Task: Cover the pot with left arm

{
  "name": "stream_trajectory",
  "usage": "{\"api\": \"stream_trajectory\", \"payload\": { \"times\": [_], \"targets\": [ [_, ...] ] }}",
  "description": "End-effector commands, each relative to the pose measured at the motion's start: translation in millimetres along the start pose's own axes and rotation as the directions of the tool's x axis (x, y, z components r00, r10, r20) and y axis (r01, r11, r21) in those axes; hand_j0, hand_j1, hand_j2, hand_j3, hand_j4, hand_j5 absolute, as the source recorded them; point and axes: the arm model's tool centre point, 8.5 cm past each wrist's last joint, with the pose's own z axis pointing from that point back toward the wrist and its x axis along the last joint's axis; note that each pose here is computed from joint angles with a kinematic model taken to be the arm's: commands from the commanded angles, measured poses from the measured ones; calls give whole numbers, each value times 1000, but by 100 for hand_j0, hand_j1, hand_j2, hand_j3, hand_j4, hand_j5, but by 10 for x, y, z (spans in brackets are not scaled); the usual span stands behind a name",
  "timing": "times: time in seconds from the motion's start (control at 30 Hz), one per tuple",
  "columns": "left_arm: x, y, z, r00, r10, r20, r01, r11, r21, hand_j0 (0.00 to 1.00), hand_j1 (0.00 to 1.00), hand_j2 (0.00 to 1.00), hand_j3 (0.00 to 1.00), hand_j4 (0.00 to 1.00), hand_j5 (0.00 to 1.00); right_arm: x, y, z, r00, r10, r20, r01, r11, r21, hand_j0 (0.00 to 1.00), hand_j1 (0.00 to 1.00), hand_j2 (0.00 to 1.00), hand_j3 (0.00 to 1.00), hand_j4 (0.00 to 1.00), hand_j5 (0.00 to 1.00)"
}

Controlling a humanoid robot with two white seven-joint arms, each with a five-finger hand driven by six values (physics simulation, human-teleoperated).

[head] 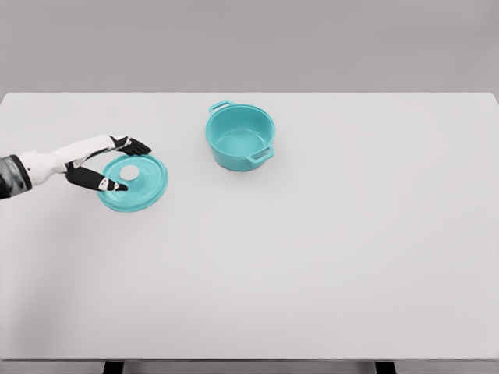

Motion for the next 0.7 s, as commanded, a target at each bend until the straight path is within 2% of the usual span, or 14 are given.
{"api": "stream_trajectory", "payload": {
  "times": [0.0,0.67],
  "targets": [
    [-9,-25,-27,1000,9,0,-9,1000,-6,80,80,80,80,80,80,1,0,0,1000,2,0,-2,1000,1,100,100,100,100,100,100],
    [-135,7,-86,999,38,-29,-37,999,18,80,80,80,80,80,80,-8,2,1,1000,0,-1,0,1000,1,100,100,100,100,100,100]
  ]
}}
